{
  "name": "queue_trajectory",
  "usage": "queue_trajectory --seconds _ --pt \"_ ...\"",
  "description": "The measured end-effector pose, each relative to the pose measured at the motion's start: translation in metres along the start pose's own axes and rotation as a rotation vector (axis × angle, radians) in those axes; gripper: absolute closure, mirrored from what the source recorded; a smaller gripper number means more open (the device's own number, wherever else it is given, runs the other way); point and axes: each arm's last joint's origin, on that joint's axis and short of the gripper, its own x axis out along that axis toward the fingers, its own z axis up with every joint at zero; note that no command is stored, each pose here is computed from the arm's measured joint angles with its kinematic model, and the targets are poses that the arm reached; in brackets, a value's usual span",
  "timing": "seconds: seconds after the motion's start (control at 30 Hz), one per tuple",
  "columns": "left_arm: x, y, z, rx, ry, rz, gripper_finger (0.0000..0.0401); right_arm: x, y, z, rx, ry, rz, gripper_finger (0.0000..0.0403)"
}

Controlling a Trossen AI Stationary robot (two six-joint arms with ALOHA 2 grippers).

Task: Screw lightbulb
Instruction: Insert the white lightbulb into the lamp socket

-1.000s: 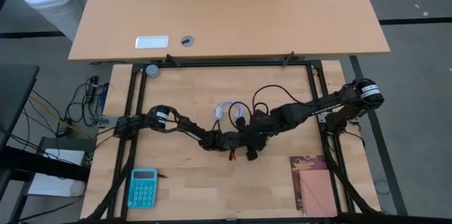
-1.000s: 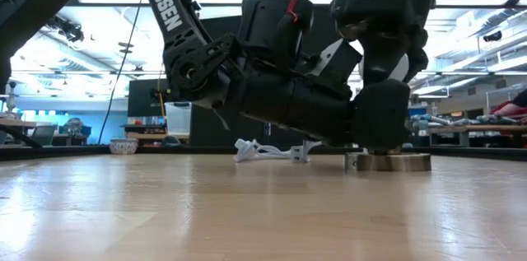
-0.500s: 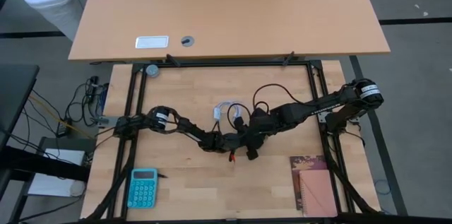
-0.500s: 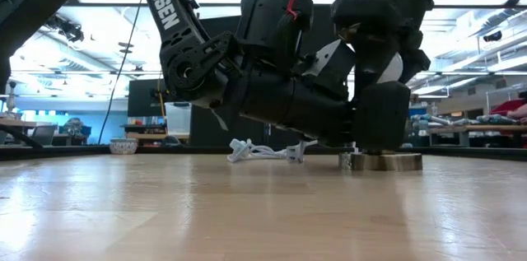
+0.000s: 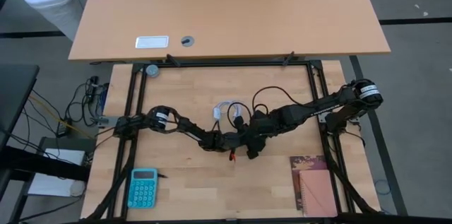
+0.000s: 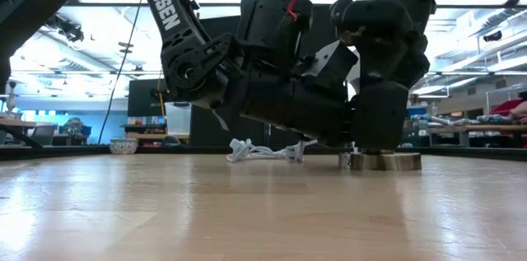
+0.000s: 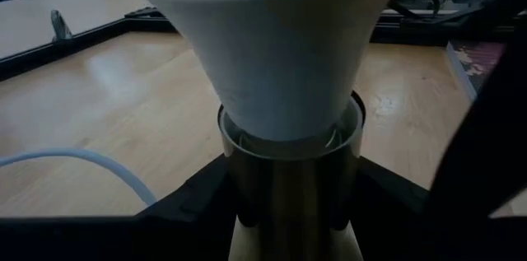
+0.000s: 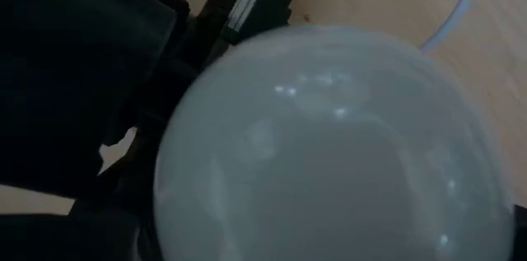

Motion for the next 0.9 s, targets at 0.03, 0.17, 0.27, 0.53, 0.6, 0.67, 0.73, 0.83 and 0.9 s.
queue_trajectory --seconds 0.03,0.17,0.27,0.53,0.6,0.67,0.73,0.83,0.9 --pt "0.000 0.000 0.000 0.002 0.000 -0.003 0.0203 -0.001 0.000 0.000 -0.008 -0.002 0.003 0.0066" --pt "0.000 -0.001 0.001 0.006 -0.004 -0.013 0.0203 -0.008 -0.002 -0.001 -0.051 -0.009 0.008 0.0066" --pt "0.000 -0.001 0.001 0.008 0.000 -0.013 0.0203 -0.011 -0.003 -0.002 -0.090 -0.013 -0.004 0.0066" --pt "0.002 0.002 -0.001 0.022 0.032 -0.003 0.0203 -0.013 -0.004 -0.003 -0.173 -0.010 -0.012 0.0066" --pt "0.002 0.003 -0.002 0.023 0.033 0.002 0.0203 -0.013 -0.004 -0.003 -0.188 -0.007 -0.008 0.0066" --pt "0.002 0.003 -0.002 0.023 0.034 0.003 0.0203 -0.014 -0.005 -0.003 -0.204 -0.002 -0.009 0.0066" --pt "0.002 0.003 -0.002 0.024 0.035 0.003 0.0203 -0.014 -0.005 -0.004 -0.237 0.003 -0.014 0.0066" --pt "0.003 0.004 -0.002 0.025 0.037 0.004 0.0203 -0.014 -0.005 -0.003 -0.291 0.000 -0.010 0.0066" --pt "0.003 0.004 -0.002 0.026 0.039 0.004 0.0203 -0.014 -0.004 -0.003 -0.327 -0.005 -0.005 0.0066"
